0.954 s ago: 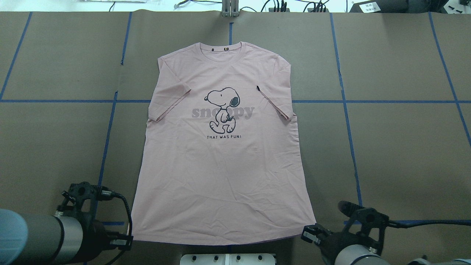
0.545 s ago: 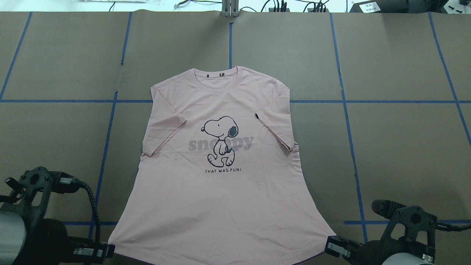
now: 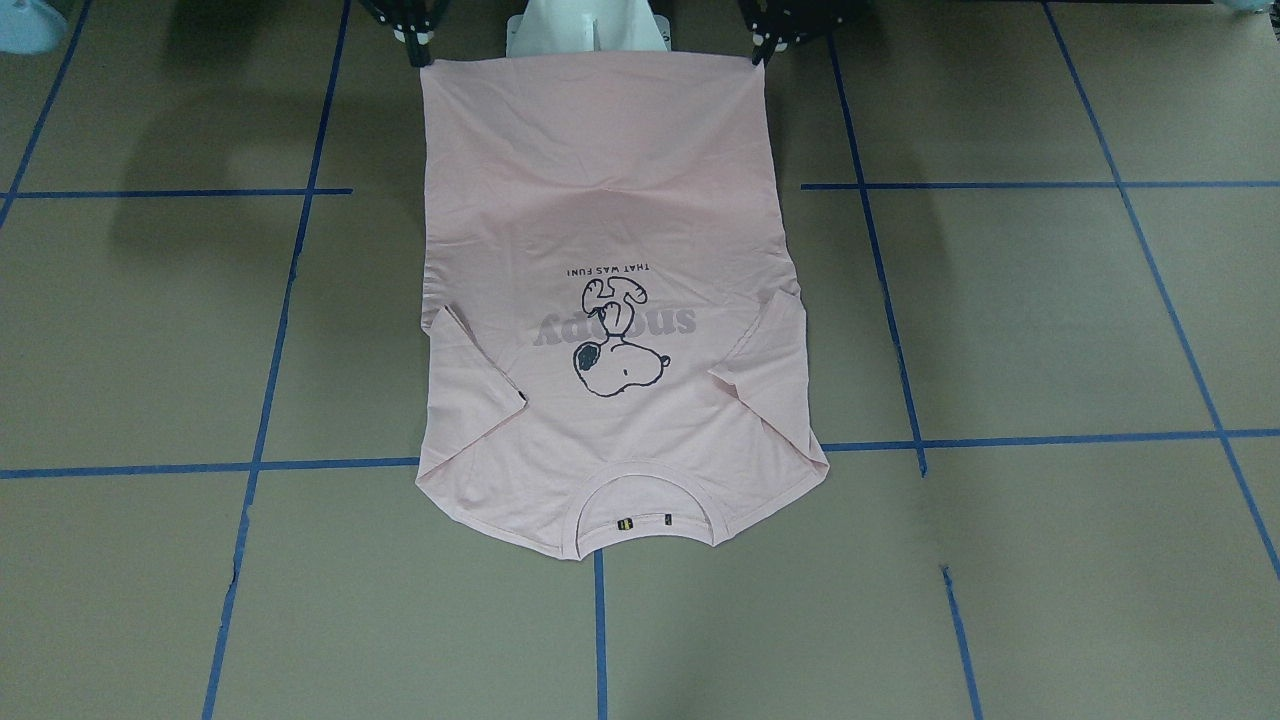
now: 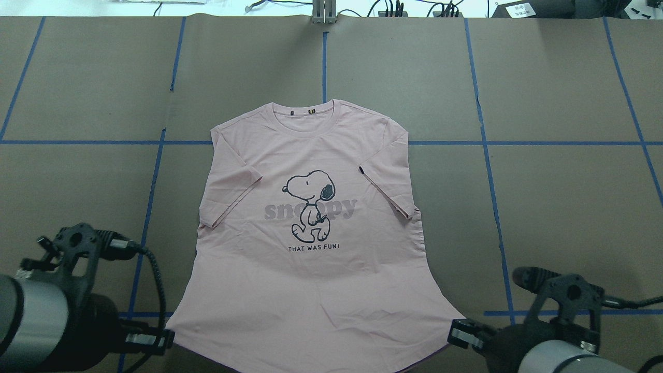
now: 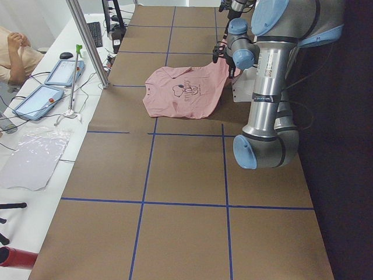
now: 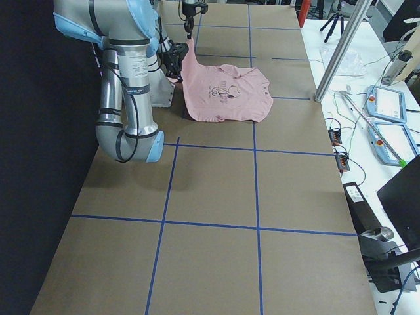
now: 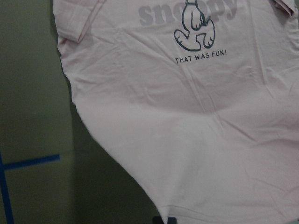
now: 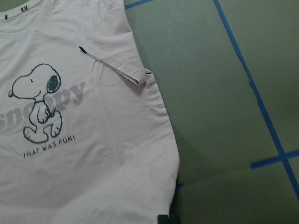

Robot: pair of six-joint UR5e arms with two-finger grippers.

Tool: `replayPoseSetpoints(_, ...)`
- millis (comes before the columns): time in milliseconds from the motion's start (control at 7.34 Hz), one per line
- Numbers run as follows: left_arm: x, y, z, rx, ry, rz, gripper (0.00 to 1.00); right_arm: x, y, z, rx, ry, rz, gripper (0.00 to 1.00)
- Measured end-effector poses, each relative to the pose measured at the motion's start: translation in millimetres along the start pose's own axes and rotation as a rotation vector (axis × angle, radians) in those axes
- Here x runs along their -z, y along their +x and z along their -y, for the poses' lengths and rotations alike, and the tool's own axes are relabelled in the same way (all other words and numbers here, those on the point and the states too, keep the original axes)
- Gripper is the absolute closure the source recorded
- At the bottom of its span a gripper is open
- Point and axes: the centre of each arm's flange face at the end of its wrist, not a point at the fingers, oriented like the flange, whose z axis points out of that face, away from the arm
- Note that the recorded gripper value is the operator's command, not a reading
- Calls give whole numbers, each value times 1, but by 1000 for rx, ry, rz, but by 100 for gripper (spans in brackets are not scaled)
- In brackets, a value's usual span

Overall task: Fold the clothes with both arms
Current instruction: 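Lift the hem with both grippers and fold it toward the collar, then release the hem and raise both grippers away from the folded shirt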

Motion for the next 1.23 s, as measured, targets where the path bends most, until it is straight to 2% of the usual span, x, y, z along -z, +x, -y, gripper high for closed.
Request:
replayPoseSetpoints(272,-23,-16,65,-17,71,91,100,-45,-40,43,-16,86,1,100)
replayPoseSetpoints(681,-16,-50,142,-44,155,179,100,-102,-55,118,-24,170,-5,100)
replayPoseSetpoints(954,-25,-64,190,-34,185,213,100,-144,-54,160,-25,197,-27,100)
replayPoseSetpoints(1226,-50,-84,232,-25,216,231,100,-190,-62,199,-28,214,-55,100)
